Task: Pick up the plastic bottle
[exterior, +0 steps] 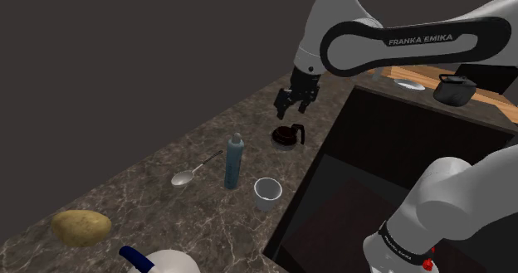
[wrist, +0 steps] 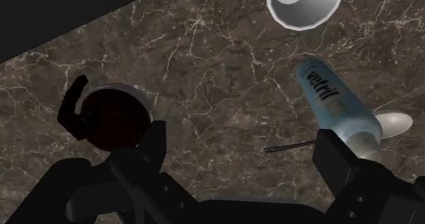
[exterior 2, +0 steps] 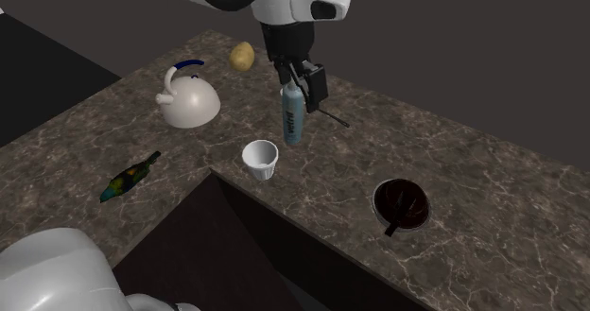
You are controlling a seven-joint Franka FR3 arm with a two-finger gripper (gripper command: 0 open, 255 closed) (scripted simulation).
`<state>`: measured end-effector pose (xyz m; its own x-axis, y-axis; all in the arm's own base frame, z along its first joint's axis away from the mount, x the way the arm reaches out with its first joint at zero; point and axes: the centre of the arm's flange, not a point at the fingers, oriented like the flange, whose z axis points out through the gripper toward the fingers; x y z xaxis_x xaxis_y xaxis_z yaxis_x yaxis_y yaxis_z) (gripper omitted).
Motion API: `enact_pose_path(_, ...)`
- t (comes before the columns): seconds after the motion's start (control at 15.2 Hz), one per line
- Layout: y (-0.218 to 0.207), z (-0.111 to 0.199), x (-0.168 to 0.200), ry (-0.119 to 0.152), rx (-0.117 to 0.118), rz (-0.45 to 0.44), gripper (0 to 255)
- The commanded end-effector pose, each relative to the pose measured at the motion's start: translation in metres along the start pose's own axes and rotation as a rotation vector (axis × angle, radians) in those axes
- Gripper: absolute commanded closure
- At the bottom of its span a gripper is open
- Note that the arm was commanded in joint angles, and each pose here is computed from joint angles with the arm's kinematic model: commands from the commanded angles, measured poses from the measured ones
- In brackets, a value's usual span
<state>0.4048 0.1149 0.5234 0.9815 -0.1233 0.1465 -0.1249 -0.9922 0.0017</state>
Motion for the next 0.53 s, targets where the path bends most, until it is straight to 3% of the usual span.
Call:
enact_pose_path(0.0, -0.019, 0.016, 0.007, 0.0, 0.01, -0.006, 0)
enact_pose_path(0.46, -0.089, 0.065, 0.033, -0.004, 0.04, -0.03, 0)
